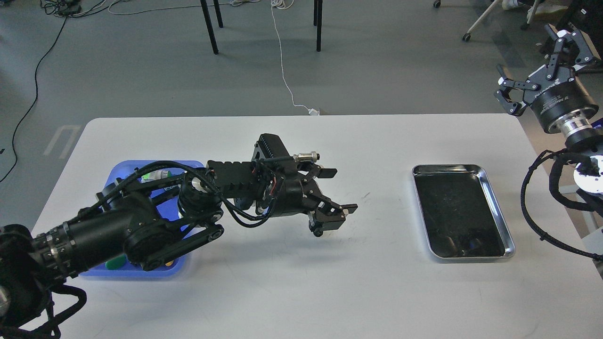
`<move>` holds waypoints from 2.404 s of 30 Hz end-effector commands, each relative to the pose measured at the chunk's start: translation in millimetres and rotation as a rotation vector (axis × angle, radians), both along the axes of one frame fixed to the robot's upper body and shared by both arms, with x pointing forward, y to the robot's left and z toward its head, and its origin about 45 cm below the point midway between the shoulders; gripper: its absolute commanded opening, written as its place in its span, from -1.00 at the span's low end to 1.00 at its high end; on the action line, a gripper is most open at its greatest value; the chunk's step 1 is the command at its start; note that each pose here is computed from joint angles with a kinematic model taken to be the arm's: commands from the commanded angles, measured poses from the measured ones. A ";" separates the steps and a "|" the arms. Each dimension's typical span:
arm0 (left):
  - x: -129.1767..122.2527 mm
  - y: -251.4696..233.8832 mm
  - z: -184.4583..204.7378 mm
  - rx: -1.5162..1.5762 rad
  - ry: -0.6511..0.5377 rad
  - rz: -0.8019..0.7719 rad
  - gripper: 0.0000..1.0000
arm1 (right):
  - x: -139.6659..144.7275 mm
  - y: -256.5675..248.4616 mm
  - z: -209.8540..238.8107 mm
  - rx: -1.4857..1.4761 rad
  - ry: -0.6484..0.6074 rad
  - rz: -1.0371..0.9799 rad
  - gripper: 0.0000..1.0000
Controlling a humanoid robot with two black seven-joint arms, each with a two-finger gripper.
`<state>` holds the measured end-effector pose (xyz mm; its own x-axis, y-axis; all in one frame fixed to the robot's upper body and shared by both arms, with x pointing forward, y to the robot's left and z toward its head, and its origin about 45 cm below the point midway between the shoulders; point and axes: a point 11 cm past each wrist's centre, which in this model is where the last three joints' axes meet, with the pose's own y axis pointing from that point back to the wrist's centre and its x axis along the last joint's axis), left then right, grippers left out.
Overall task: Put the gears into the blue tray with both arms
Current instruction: 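Lower the left gripper onto the second black part and grasp it, then place the second black part into the blue tray and release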
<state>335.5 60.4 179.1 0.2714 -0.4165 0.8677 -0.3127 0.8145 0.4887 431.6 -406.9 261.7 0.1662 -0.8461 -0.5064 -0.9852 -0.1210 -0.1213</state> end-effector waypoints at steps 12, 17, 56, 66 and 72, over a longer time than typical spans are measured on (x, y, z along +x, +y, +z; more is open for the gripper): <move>-5.9 4.3 -47.3 0.101 0.039 0.016 0.66 | -32.4 6.3 -61.8 0.229 0.059 -0.022 0.99; -12.4 6.5 -55.4 0.115 0.056 0.009 0.38 | -31.7 6.8 -60.2 0.240 0.054 -0.022 0.99; -4.7 48.2 -75.6 0.169 0.082 0.098 -0.80 | -30.9 6.4 -56.4 0.249 0.036 -0.028 0.99; 34.0 166.1 -5.1 0.118 -0.008 0.312 -0.77 | -31.3 4.1 -55.9 0.247 0.035 -0.033 0.99; 13.4 259.9 -16.7 0.239 0.046 0.415 -0.75 | -30.9 7.0 -56.9 0.251 0.035 -0.030 0.99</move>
<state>365.0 284.3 174.0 0.4405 -0.4354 0.7851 -0.5725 0.5373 0.6193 400.5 -401.6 205.2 0.1196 -0.6991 -0.7050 -0.9922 -0.0594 -0.1094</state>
